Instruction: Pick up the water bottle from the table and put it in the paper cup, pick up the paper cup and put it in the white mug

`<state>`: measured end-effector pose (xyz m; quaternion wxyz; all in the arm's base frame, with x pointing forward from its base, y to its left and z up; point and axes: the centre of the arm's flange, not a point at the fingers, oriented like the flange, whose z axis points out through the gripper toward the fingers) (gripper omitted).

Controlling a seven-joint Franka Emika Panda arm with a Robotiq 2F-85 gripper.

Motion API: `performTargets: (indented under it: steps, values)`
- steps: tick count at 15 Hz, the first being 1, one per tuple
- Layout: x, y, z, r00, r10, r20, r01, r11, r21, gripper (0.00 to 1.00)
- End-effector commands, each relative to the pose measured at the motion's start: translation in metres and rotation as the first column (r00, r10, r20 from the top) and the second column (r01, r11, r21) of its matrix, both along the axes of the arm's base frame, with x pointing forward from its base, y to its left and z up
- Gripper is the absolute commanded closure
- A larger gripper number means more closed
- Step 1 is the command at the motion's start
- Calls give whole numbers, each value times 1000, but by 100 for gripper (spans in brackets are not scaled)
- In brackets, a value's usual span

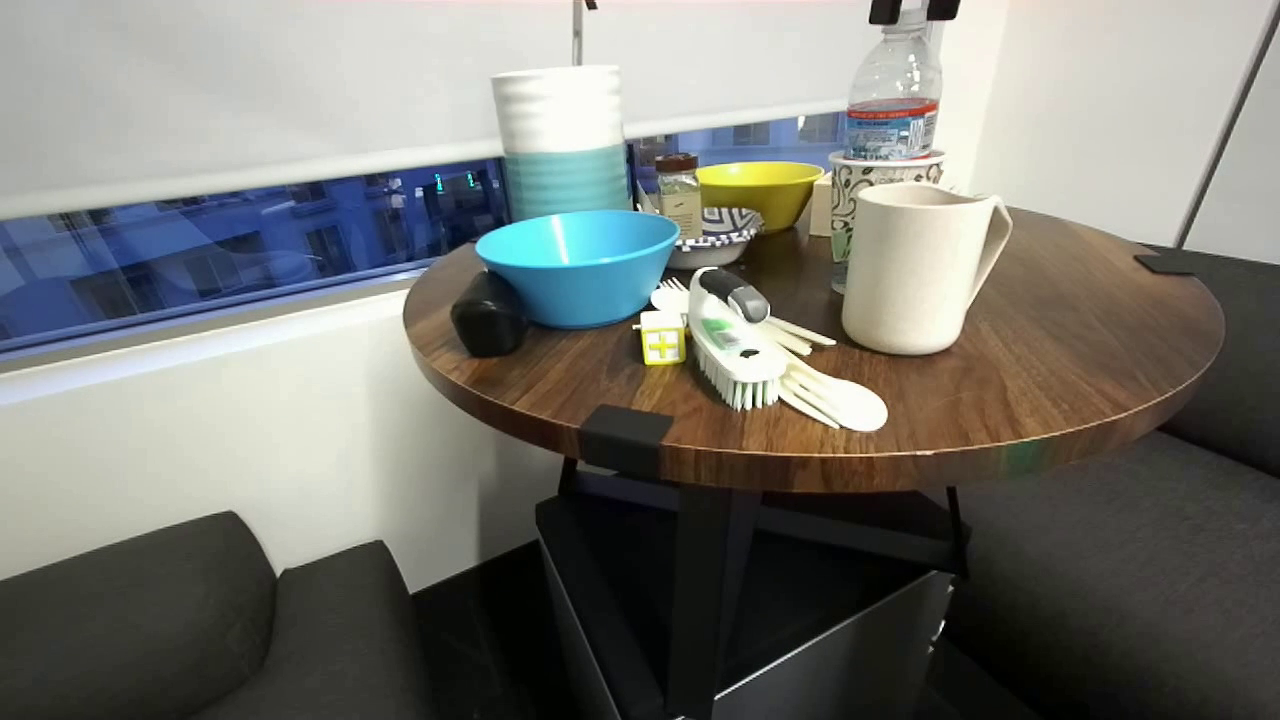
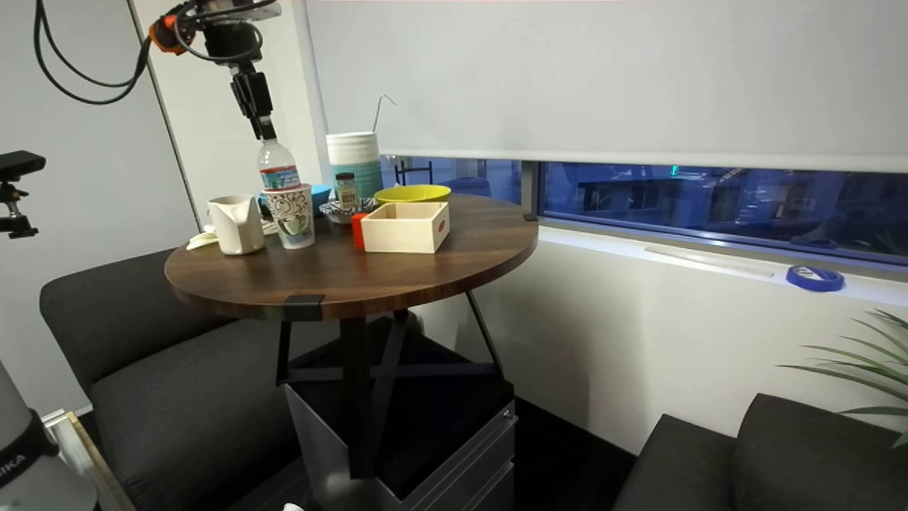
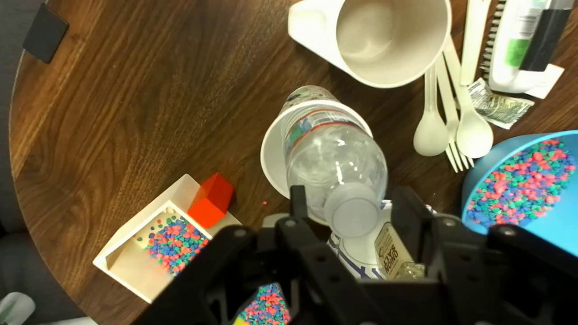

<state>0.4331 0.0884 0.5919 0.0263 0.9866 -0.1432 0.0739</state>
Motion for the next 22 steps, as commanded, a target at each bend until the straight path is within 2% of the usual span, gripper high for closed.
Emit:
performTargets:
  steps: [1,3,8,10,13,17,18,20,22]
  values:
    - [-14,-4,-6,997,-48,58,46,998,36,16]
    - [-13,-7,-14,996,-64,63,61,997,47,2]
    - [-4,-8,-41,996,-86,37,83,992,91,0]
    - [-6,-24,-37,983,-182,38,177,979,103,0]
    - [-14,-55,-29,938,-345,27,340,933,122,0]
    - [-11,-83,-37,853,-521,-33,519,840,157,0]
    - [-7,-80,-32,896,-444,-2,441,889,124,0]
    - [-7,-87,-35,873,-488,-17,485,864,132,0]
    - [-7,-87,-36,867,-499,-20,497,858,133,0]
